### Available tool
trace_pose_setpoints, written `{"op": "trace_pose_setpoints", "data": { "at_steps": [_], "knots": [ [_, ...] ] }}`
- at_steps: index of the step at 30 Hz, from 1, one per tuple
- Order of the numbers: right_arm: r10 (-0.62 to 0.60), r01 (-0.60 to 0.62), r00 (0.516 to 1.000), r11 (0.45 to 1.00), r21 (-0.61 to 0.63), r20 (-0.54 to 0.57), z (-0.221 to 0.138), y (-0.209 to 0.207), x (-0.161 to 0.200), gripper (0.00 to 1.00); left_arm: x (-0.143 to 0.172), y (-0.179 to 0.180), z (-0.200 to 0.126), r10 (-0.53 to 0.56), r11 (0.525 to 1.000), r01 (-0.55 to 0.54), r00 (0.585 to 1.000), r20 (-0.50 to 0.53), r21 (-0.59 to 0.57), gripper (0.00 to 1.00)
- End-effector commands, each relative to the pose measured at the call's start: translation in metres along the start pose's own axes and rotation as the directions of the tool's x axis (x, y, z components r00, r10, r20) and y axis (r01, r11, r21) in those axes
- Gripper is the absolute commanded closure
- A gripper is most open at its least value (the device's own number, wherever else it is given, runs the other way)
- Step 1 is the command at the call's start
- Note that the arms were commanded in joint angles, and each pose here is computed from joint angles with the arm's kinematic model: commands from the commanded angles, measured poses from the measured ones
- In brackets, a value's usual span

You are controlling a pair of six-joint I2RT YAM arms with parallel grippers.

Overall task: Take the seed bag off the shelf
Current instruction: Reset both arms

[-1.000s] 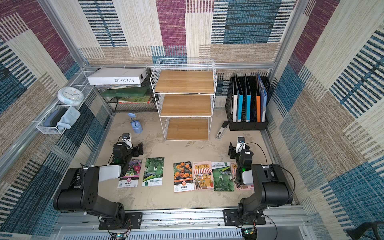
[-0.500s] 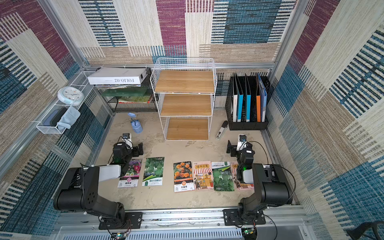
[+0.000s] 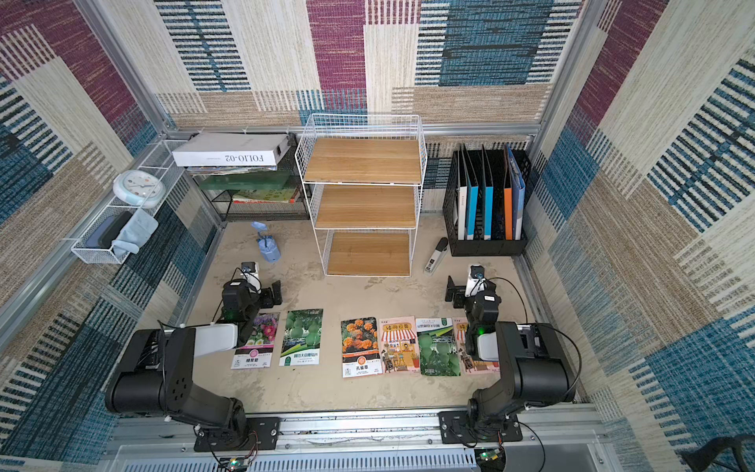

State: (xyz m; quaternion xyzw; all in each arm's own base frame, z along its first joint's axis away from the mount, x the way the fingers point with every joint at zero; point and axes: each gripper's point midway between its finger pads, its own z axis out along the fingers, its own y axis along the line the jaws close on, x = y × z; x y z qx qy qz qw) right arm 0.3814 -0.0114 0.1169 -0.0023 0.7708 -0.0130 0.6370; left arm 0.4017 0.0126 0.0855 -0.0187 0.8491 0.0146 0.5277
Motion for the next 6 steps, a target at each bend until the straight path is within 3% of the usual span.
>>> {"op": "trace_pose_setpoints", "data": {
  "at_steps": [1, 6],
  "knots": [
    [0.004, -0.004, 1.000, 1.000, -0.001, 0.031, -0.0001, 0.0004, -0.0080, 0.00, -0.0025, -0.0017, 0.0006, 0.008, 1.000, -0.008, 1.000, 0.007, 0.012, 0.01],
    [0.004, -0.004, 1.000, 1.000, -0.002, 0.030, -0.0001, 0.0004, -0.0079, 0.00, -0.0027, -0.0021, -0.0007, 0.009, 1.000, -0.009, 1.000, 0.010, 0.012, 0.01]
  ]
}}
